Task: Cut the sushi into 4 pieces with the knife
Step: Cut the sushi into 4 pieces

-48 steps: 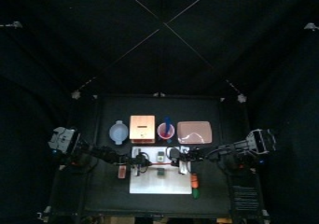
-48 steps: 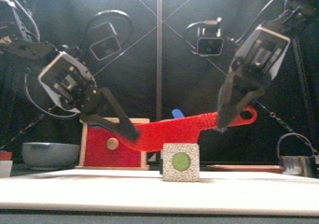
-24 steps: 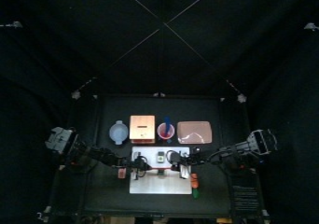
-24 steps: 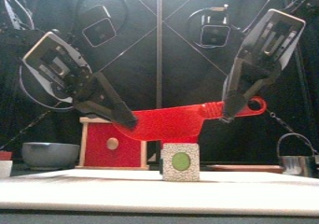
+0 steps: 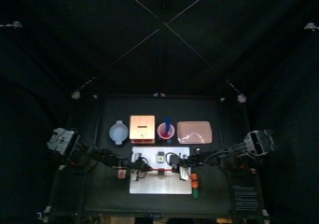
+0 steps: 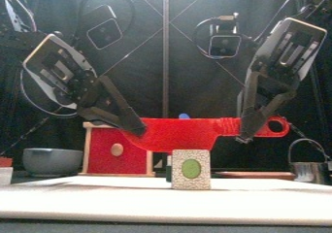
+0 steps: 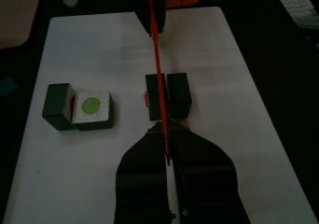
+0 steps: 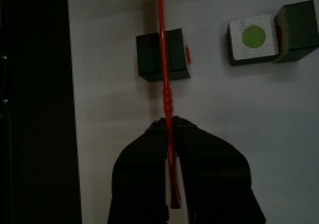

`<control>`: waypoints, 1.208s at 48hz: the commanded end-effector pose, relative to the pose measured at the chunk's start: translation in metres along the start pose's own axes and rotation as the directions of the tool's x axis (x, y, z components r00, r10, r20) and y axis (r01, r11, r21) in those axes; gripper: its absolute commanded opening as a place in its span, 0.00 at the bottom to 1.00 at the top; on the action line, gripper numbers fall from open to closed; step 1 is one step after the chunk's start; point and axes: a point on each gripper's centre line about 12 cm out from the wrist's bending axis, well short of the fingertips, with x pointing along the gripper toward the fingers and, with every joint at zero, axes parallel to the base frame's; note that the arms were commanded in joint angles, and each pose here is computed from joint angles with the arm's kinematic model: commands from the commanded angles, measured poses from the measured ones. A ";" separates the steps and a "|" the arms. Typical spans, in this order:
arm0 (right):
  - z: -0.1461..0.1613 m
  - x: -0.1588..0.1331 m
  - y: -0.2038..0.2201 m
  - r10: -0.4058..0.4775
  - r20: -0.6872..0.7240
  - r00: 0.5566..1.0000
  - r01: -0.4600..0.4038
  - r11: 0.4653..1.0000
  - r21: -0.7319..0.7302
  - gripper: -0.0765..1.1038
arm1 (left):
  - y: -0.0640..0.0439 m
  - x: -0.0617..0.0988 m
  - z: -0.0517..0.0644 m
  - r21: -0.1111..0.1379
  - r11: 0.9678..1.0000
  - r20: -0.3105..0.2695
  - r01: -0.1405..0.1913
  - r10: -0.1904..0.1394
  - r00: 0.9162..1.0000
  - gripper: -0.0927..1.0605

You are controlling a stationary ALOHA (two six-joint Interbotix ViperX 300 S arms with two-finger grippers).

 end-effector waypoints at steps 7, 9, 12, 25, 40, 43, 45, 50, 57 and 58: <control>0.001 0.008 0.000 -0.005 -0.001 1.000 0.005 1.000 0.011 0.14 | -0.002 0.011 -0.003 -0.001 1.000 -0.013 -0.001 0.001 1.000 0.27; 0.001 0.010 0.000 -0.006 -0.002 1.000 0.006 1.000 0.011 0.14 | -0.003 0.012 -0.005 -0.003 1.000 -0.017 -0.002 0.002 1.000 0.27; 0.000 0.012 -0.001 -0.008 -0.009 1.000 0.008 1.000 0.011 0.14 | -0.005 0.015 -0.009 -0.001 1.000 -0.034 0.001 -0.001 0.999 0.27; -0.013 0.026 -0.008 -0.030 -0.062 0.998 0.031 0.999 0.014 0.14 | -0.009 0.031 -0.040 -0.005 1.000 -0.170 0.006 -0.007 0.985 0.27; -0.023 0.037 -0.011 -0.044 -0.101 0.994 0.045 0.999 0.015 0.14 | -0.013 0.043 -0.053 0.002 1.000 -0.225 0.013 -0.012 0.974 0.27; -0.023 0.037 -0.011 -0.043 -0.099 0.994 0.045 0.999 0.015 0.14 | -0.013 0.043 -0.054 0.002 1.000 -0.226 0.013 -0.012 0.974 0.27; -0.022 0.037 -0.011 -0.043 -0.098 0.994 0.044 0.999 0.015 0.14 | -0.012 0.042 -0.053 0.001 1.000 -0.225 0.013 -0.012 0.974 0.27; -0.020 0.037 -0.010 -0.041 -0.094 0.995 0.042 0.999 0.012 0.14 | -0.012 0.041 -0.053 -0.004 1.000 -0.225 0.010 -0.011 0.974 0.27; -0.014 0.035 -0.006 -0.032 -0.077 0.996 0.033 0.999 0.006 0.14 | -0.013 0.040 -0.043 -0.011 1.000 -0.201 0.011 -0.013 0.980 0.27; -0.013 0.035 -0.007 -0.032 -0.074 0.997 0.033 0.999 0.005 0.14 | -0.013 0.039 -0.040 -0.010 1.000 -0.192 0.012 -0.014 0.981 0.27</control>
